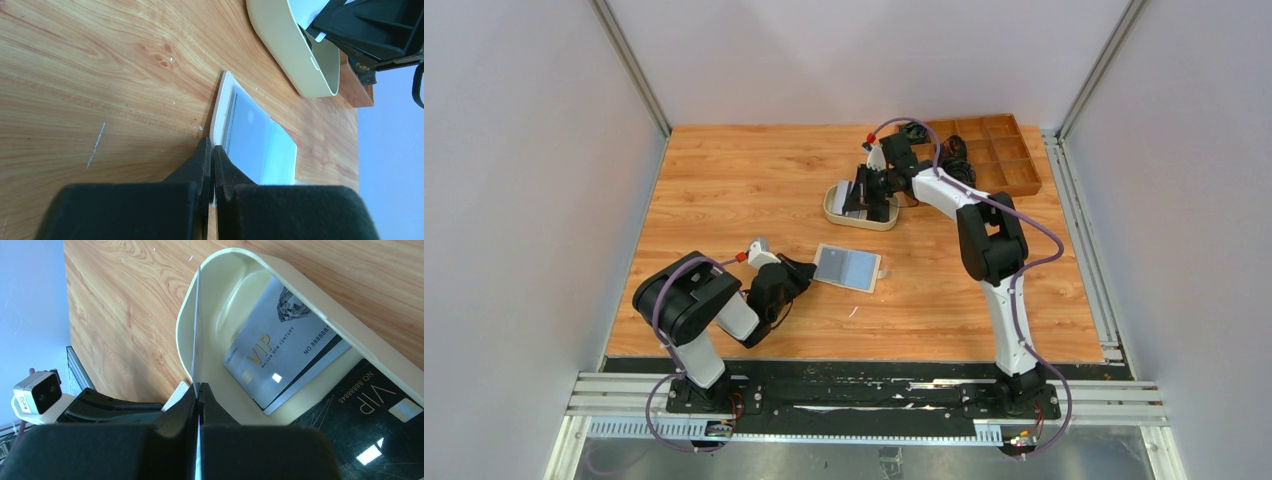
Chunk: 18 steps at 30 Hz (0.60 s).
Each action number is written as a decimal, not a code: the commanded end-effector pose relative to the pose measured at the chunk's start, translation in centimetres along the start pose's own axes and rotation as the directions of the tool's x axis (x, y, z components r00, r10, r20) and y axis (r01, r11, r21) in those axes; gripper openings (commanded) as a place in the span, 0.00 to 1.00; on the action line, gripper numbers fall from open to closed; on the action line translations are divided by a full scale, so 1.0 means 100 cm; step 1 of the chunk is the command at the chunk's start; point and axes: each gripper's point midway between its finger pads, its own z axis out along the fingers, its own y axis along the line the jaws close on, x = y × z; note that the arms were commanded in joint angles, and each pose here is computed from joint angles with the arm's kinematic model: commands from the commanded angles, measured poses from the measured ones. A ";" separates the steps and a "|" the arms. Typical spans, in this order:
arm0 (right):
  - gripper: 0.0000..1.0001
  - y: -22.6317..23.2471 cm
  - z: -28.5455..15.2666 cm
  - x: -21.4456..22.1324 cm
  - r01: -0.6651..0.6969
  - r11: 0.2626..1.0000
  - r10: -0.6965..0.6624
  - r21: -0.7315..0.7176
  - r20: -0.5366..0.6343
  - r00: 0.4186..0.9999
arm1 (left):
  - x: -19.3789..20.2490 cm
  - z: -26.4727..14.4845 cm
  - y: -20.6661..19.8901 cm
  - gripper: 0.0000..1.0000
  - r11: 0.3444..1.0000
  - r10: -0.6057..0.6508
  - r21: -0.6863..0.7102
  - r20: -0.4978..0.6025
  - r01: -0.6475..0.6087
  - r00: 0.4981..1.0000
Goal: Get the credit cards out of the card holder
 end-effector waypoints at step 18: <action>0.32 -0.037 -0.003 0.023 -0.013 0.990 0.025 0.144 -0.087 0.996 | 0.011 0.000 0.008 0.00 0.999 0.025 -0.019 -0.041 -0.026 0.999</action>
